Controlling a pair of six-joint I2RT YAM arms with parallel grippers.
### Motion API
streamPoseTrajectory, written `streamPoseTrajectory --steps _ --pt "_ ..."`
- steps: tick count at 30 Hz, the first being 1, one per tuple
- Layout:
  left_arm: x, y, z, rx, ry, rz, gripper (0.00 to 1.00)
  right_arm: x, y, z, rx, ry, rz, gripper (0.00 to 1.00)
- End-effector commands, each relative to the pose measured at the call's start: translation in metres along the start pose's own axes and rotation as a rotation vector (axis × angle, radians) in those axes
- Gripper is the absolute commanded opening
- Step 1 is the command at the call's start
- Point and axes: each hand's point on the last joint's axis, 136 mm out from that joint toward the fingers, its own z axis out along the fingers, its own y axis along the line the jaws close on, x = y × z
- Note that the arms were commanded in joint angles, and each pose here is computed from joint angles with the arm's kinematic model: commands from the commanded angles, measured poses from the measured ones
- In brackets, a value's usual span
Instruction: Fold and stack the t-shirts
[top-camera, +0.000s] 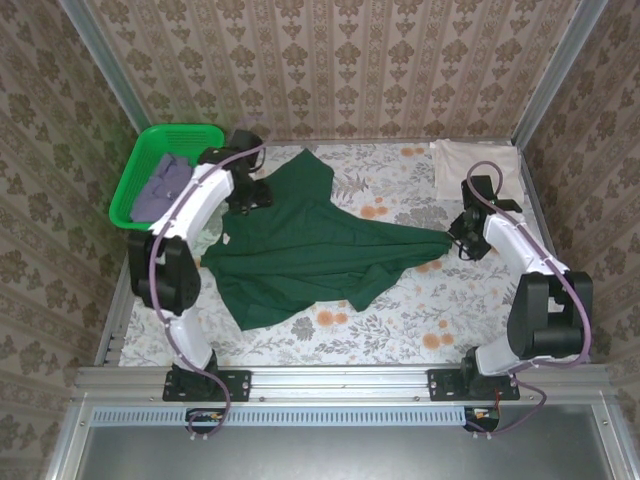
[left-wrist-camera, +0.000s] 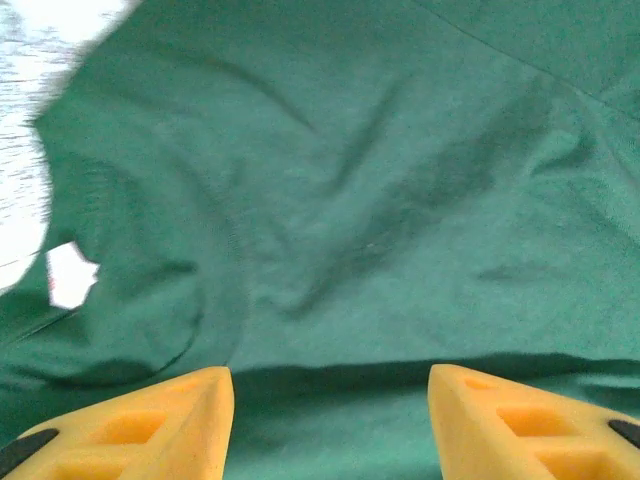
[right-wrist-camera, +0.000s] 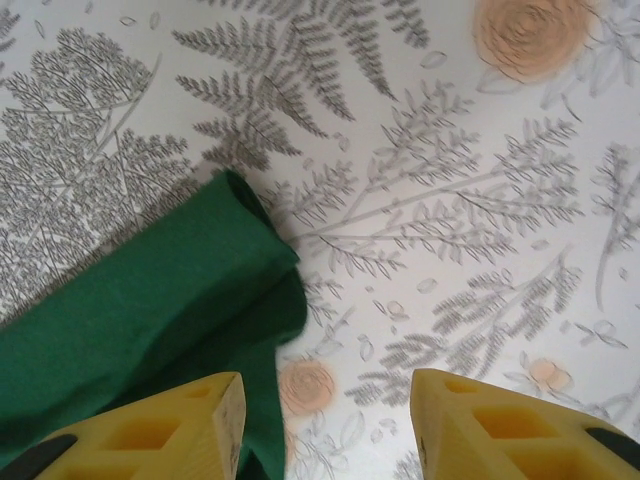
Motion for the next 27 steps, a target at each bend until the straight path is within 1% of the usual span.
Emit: streamPoseTrajectory --steps 1,3,5,6,8,11,12,13,16,19,21,24,27 --pt "0.000 -0.018 0.031 0.018 0.060 0.024 0.53 -0.009 0.013 0.022 0.011 0.009 -0.079 0.49" --pt "0.000 -0.017 0.052 -0.003 0.094 -0.003 0.53 -0.010 0.017 0.033 0.025 0.039 -0.118 0.50" --pt "0.002 -0.021 0.070 0.009 0.138 -0.015 0.52 -0.006 0.027 0.046 -0.011 0.085 -0.144 0.50" --pt "0.002 -0.023 0.077 0.009 0.145 -0.012 0.52 -0.005 0.026 0.053 -0.001 0.099 -0.150 0.50" --pt "0.002 -0.021 0.092 -0.001 0.159 -0.006 0.52 -0.003 0.026 0.065 0.004 0.125 -0.137 0.49" --pt "0.009 -0.012 0.108 -0.053 0.209 -0.006 0.52 0.005 0.037 0.079 -0.045 0.185 -0.109 0.47" --pt "0.009 -0.008 0.111 -0.065 0.209 -0.005 0.52 0.007 0.041 0.081 -0.058 0.196 -0.113 0.45" --pt "0.008 -0.005 0.115 -0.077 0.202 -0.003 0.52 0.007 0.043 0.084 -0.060 0.200 -0.120 0.39" --pt "0.004 0.008 0.125 -0.101 0.197 -0.011 0.54 0.005 0.045 0.086 -0.042 0.195 -0.131 0.18" --pt "-0.001 0.016 0.134 -0.115 0.198 -0.028 0.55 -0.001 0.049 0.080 -0.052 0.179 -0.124 0.07" --pt "-0.007 0.020 0.137 -0.121 0.192 -0.035 0.55 -0.007 0.053 0.072 -0.055 0.171 -0.118 0.04" --pt "-0.016 0.028 0.137 -0.148 0.175 -0.059 0.57 -0.017 0.064 0.060 -0.074 0.173 -0.103 0.05" --pt "-0.023 0.034 0.137 -0.158 0.159 -0.083 0.58 -0.026 0.075 0.053 -0.093 0.175 -0.086 0.03"
